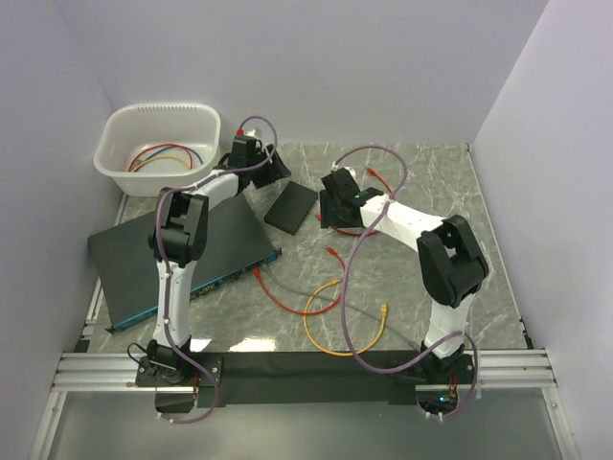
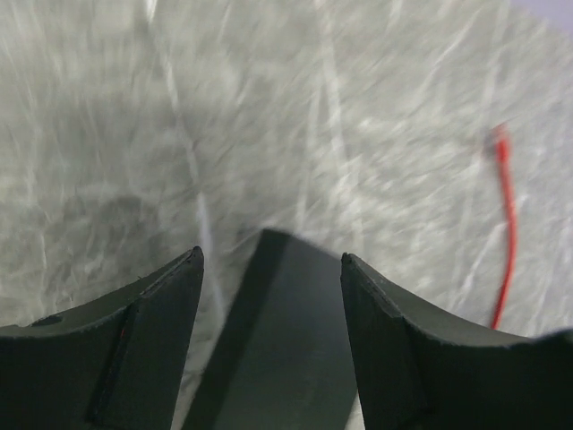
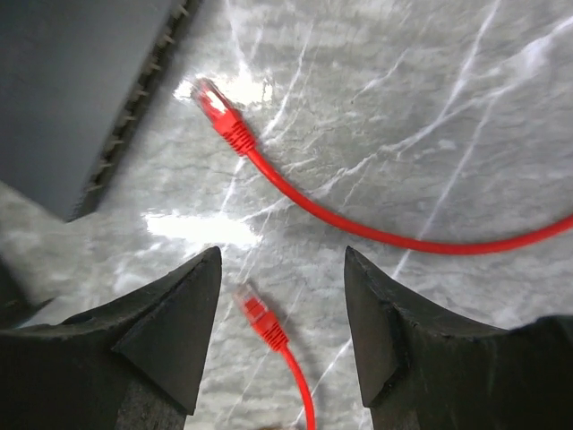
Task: Insert the plug into the switch port
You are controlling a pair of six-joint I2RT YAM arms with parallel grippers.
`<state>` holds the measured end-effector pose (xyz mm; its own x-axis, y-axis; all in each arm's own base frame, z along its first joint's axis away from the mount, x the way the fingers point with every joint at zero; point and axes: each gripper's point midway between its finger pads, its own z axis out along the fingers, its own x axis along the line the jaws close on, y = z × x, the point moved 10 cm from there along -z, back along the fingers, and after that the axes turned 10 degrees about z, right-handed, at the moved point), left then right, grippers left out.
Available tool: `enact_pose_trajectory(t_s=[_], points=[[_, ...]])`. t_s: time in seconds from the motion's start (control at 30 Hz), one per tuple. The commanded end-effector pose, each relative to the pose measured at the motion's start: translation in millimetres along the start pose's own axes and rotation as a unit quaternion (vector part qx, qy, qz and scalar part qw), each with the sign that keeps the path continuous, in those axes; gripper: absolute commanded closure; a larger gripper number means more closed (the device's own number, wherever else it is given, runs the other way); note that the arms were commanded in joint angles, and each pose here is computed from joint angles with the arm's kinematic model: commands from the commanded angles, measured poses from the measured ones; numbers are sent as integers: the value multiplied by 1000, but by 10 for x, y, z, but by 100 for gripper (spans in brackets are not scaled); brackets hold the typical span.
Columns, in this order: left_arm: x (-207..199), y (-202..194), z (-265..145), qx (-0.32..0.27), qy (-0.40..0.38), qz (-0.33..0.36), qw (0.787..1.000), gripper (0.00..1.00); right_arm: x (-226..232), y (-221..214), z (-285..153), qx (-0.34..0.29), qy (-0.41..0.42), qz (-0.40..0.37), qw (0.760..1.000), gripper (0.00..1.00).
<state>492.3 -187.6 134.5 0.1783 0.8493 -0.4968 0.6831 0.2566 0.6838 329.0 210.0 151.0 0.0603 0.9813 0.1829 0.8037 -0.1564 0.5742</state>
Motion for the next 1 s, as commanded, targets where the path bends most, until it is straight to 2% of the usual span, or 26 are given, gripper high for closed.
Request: enact_pose_trajectory(t_s=[0.0, 0.17, 0.33, 0.43, 0.6, 0.73, 0.97], points=[[-101, -20, 38, 22, -36, 20, 999, 31, 11, -28, 164, 16, -9, -12, 1000, 36], [-156, -272, 104, 53, -51, 39, 997, 32, 1, -105, 410, 27, -28, -16, 999, 35], [-173, -408, 151, 70, -67, 56, 994, 32, 7, -82, 474, 24, -42, -20, 999, 35], [-160, -439, 175, 76, -69, 62, 993, 32, -9, -109, 398, 16, -31, -17, 999, 36], [-146, -442, 200, 74, -66, 73, 992, 32, 56, 11, 80, -47, -12, -17, 999, 37], [-124, -459, 230, 78, -69, 77, 992, 33, 112, 136, 45, -67, -8, -16, 998, 37], [-137, -478, 235, 82, -77, 83, 990, 33, 190, 41, 469, -18, -22, -35, 999, 37]])
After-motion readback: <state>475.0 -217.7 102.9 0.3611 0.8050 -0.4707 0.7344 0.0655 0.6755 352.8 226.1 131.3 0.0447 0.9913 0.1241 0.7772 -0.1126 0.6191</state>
